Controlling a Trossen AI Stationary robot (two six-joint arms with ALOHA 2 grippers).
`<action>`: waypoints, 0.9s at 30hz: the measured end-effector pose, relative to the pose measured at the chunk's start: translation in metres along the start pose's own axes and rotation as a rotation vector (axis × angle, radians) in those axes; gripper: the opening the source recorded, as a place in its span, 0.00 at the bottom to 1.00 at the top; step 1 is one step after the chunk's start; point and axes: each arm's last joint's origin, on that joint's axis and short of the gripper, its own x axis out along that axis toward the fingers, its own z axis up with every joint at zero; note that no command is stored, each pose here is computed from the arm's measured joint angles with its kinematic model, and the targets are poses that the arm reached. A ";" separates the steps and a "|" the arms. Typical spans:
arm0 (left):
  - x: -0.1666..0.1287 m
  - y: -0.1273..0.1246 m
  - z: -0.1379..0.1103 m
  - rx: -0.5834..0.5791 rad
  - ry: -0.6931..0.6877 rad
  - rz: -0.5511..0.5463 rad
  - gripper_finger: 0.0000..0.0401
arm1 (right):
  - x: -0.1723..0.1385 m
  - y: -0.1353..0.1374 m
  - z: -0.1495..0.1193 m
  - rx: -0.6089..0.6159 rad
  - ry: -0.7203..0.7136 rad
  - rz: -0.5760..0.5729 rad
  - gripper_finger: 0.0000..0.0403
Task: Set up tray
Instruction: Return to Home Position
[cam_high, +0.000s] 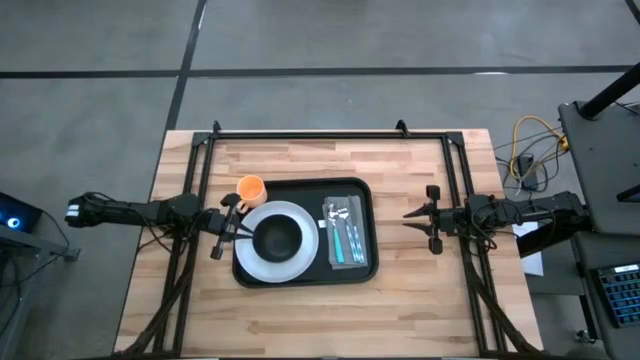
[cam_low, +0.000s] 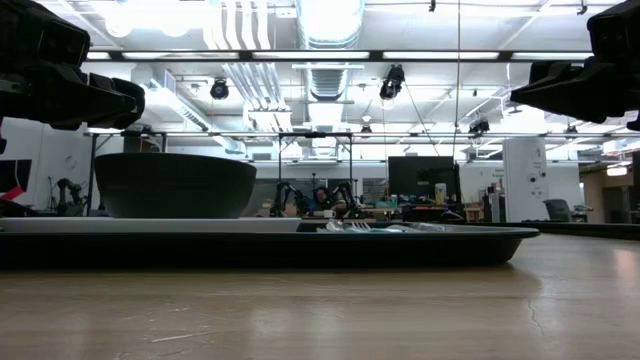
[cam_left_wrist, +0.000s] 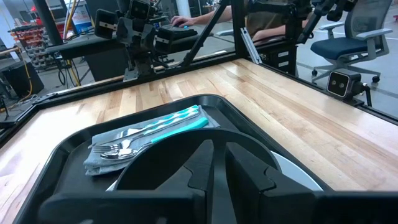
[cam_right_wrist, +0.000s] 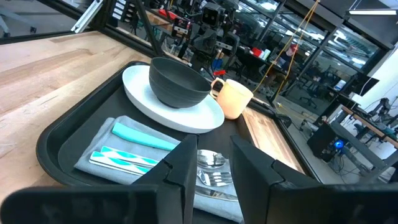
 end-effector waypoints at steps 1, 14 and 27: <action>0.000 0.000 0.000 0.000 0.000 0.000 0.06 | 0.000 0.000 0.000 0.000 0.000 0.000 0.20; 0.000 0.000 0.000 0.000 0.000 0.000 0.06 | 0.000 0.000 0.000 0.000 0.000 0.000 0.17; 0.000 0.000 0.000 0.000 0.000 0.000 0.06 | 0.000 0.000 0.000 0.000 0.000 0.000 0.20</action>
